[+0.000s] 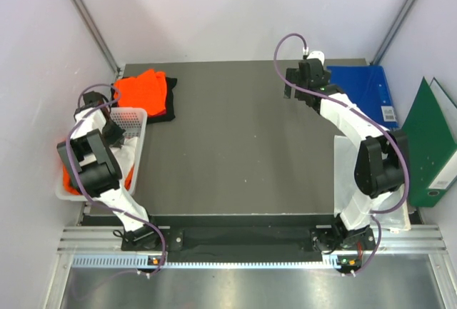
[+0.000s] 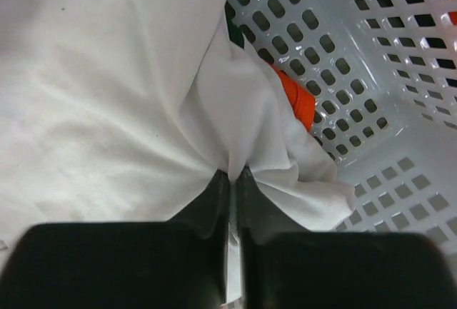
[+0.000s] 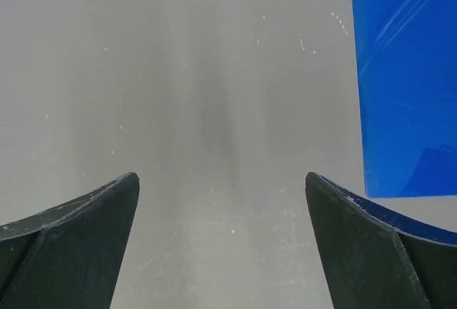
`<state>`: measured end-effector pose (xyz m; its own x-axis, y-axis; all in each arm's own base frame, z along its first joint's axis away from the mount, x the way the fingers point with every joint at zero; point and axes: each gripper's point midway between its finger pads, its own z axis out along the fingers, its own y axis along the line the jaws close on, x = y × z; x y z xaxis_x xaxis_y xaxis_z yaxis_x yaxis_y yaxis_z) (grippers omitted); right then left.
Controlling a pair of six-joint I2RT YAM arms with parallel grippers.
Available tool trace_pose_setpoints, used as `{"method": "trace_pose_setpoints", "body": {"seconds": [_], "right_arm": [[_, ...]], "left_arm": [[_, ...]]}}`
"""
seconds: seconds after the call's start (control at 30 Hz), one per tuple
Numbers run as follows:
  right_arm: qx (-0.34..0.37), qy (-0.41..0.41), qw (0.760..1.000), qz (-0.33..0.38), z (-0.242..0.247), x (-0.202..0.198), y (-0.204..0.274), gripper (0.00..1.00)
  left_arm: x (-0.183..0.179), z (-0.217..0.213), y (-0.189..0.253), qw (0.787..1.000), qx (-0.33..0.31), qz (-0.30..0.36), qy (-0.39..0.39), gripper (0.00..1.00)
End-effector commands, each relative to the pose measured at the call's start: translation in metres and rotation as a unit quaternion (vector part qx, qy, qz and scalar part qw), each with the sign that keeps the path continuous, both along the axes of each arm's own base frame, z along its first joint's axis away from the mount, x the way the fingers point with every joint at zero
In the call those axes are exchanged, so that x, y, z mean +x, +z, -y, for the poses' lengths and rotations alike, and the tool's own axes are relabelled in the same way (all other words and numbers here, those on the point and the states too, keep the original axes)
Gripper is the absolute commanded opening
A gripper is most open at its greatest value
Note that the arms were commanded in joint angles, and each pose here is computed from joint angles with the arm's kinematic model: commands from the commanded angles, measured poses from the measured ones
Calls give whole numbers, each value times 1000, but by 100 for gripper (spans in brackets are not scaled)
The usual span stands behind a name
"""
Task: Fold and stack the t-shirts
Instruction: Grab crumpled tshirt from bin with the left arm, then move the tshirt to the center of the board
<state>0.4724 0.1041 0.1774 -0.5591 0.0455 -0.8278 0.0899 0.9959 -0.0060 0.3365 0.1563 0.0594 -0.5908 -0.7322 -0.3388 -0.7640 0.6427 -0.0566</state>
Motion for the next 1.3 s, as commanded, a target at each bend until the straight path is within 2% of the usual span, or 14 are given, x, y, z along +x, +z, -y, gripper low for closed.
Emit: {"method": "trace_pose_setpoints", "body": {"seconds": [0.0, 0.2, 0.37, 0.5, 0.53, 0.7, 0.8, 0.9, 1.0, 1.03, 1.1, 1.17, 1.23, 1.27], "right_arm": [[14, 5, 1000, 12, -11, 5, 12, 100], [16, 10, 1000, 2, -14, 3, 5, 100], [19, 15, 1000, -3, -16, 2, 1, 100], [21, 21, 1000, -5, -19, 4, -1, 100], [21, 22, 1000, -5, -18, 5, 0, 100], [20, 22, 1000, -3, -19, 6, 2, 100], [30, -3, 1000, -5, -6, 5, -1, 100], [62, -49, 997, -11, 20, 2, -9, 100], [89, -91, 992, -8, 50, -2, -14, 100], [102, -99, 990, -6, 56, -2, -14, 100], [110, -122, 986, -5, 77, -6, -16, 100], [113, -131, 985, 2, 87, -8, -12, 99], [110, -146, 983, 3, 101, -12, -13, 100], [110, -149, 983, 6, 104, -15, -11, 100]], "left_arm": [[-6, -3, 2, 1000, 10, -8, 8, 0], [3, -17, 64, 996, 66, 58, 18, 0], [14, -29, 162, 971, 142, 192, 30, 0], [39, 0, 222, 941, 108, 318, -27, 0], [51, 23, 239, 930, 64, 354, -73, 0], [83, 83, 273, 890, 3, 424, -170, 0], [104, 149, 283, 864, -32, 434, -255, 0], [116, 237, 293, 820, -92, 447, -346, 0], [115, 332, 295, 756, -185, 446, -442, 0], [107, 366, 313, 723, -204, 453, -479, 0], [100, 408, 294, 687, -268, 412, -536, 0], [80, 447, 308, 632, -311, 401, -586, 0], [78, 470, 286, 619, -334, 367, -609, 0], [78, 472, 271, 627, -339, 348, -609, 0]]}}
